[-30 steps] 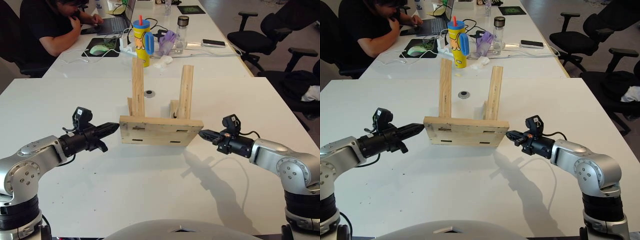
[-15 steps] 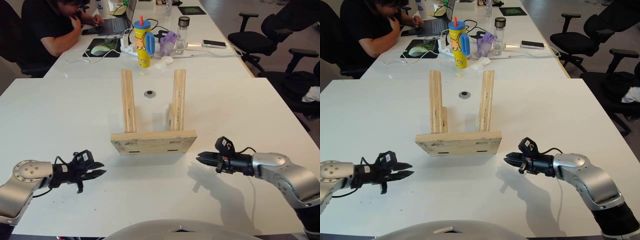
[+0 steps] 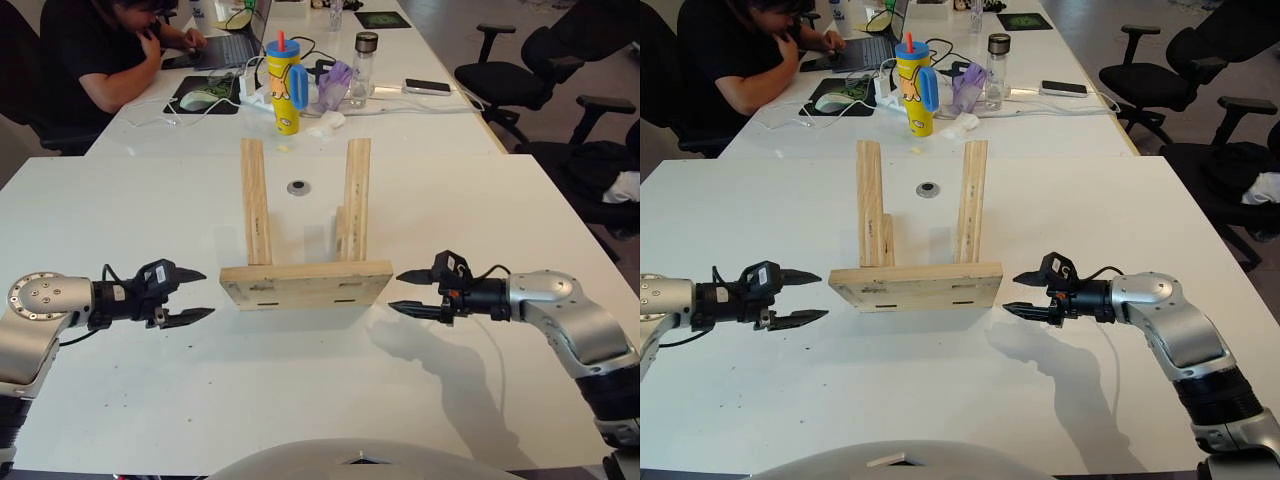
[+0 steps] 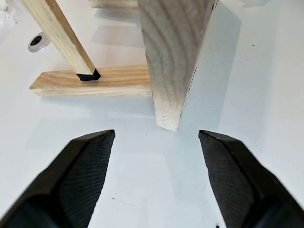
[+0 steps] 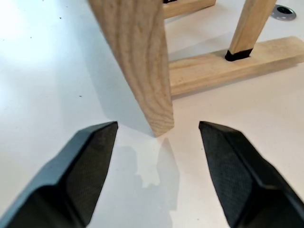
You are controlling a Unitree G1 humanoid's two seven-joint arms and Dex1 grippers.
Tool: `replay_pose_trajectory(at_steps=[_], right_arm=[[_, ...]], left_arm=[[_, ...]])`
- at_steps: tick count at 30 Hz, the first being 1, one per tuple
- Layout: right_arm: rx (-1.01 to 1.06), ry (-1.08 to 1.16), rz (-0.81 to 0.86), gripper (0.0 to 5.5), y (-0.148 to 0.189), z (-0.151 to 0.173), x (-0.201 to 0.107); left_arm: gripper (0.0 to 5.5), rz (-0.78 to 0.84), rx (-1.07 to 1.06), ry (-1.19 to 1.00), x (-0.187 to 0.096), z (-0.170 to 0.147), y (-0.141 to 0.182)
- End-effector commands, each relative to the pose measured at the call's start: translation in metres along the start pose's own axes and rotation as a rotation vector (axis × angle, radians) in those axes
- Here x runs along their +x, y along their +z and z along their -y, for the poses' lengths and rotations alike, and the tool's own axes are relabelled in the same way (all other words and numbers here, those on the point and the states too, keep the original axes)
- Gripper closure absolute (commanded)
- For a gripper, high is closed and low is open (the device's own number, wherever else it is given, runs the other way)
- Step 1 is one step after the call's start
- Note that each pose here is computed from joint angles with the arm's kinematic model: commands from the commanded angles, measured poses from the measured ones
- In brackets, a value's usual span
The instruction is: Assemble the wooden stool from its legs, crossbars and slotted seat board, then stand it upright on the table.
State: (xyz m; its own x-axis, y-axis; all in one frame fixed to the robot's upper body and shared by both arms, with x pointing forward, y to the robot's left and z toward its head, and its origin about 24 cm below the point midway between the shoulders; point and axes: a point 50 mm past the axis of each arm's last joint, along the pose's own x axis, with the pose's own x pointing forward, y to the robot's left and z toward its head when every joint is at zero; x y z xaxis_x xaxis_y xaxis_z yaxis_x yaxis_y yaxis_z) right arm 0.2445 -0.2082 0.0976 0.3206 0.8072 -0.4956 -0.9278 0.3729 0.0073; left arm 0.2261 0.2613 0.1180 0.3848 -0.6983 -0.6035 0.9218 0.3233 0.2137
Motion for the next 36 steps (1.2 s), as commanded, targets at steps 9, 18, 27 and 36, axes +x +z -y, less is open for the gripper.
replay_pose_trajectory(at_steps=[9, 18, 27, 36], right_arm=[[-0.110, 0.082, 0.052, 2.38, 0.020, 0.009, 0.024], [-0.106, 0.126, 0.081, 3.62, 0.023, 0.005, 0.027], [0.032, 0.387, 0.133, 3.90, 0.055, -0.023, 0.008], [0.251, 1.033, 0.296, 3.93, 0.205, -0.039, -0.112]], left_arm=[[2.24, 0.026, 0.162, -0.114, 0.032, -0.009, 0.015], [3.18, 0.054, 0.153, -0.176, 0.032, -0.007, 0.020], [4.16, 0.191, 0.008, -0.361, 0.007, 0.009, 0.055], [4.19, 0.442, -0.216, -0.714, -0.081, 0.001, 0.155]])
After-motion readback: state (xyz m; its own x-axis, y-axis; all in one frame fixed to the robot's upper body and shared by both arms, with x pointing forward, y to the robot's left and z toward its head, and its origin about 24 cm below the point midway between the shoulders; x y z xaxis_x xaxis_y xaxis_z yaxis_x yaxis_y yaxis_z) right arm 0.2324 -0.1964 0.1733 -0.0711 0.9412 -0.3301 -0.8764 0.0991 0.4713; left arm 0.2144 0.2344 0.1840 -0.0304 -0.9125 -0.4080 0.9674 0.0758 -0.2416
